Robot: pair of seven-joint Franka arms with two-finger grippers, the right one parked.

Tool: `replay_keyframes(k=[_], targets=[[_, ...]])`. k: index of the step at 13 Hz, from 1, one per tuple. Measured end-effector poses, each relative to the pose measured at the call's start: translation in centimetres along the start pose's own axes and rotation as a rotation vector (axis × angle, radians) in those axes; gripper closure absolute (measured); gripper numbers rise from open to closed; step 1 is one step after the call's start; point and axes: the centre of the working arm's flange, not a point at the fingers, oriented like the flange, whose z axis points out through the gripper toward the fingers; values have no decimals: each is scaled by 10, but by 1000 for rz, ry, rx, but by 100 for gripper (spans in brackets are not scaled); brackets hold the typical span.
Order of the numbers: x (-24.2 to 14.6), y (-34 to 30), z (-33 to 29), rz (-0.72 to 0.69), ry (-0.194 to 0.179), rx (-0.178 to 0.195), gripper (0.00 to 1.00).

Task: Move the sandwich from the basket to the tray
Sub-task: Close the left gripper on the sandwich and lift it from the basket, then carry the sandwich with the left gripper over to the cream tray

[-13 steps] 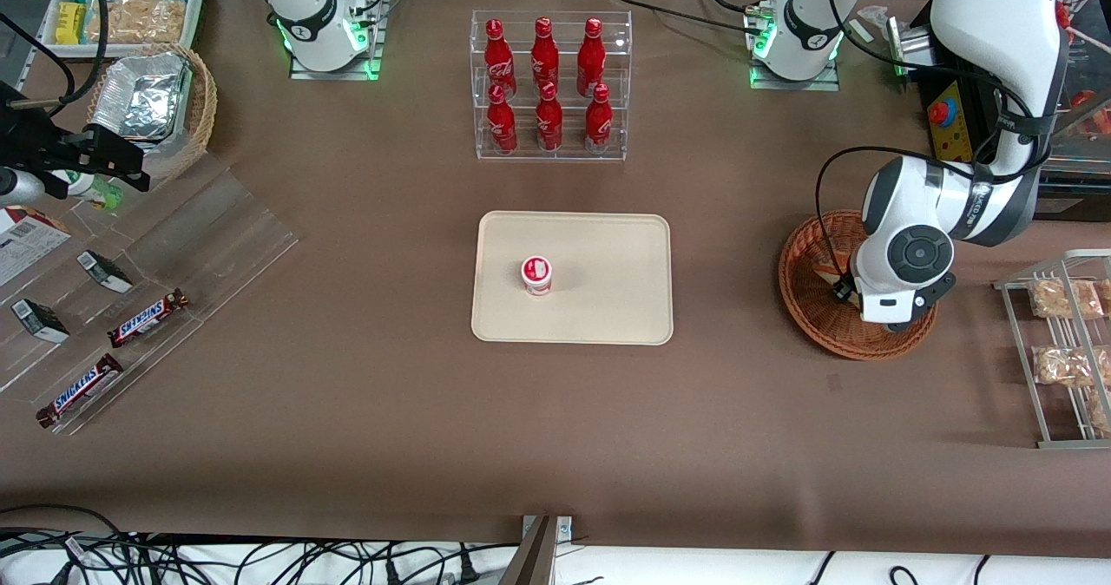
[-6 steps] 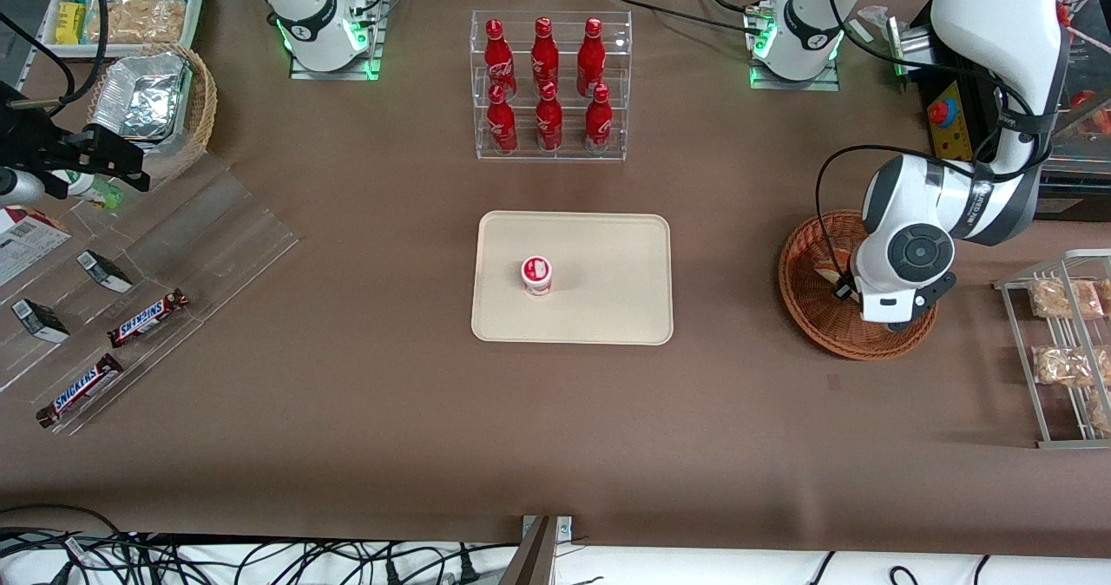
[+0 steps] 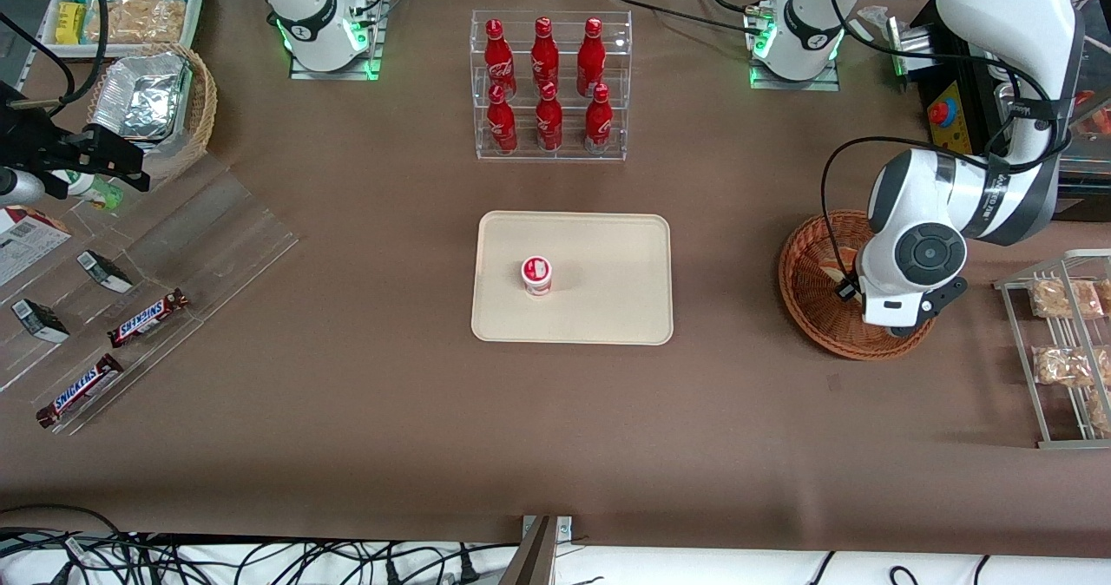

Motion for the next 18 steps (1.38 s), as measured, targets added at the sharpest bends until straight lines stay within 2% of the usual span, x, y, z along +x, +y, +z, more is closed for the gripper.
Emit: replay_keyframes(k=[2, 5, 9, 10, 12, 14, 18], targets=[[-12, 16, -30, 31, 6, -16, 66], [-43, 43, -89, 90, 3, -60, 67], [-117, 86, -155, 219, -2, -161, 67], [-141, 97, -162, 264, 0, -170, 66], [-188, 124, -159, 351, 5, -160, 66], [-229, 159, -143, 432, 27, -168, 66], [-265, 201, -110, 519, 78, -188, 65]])
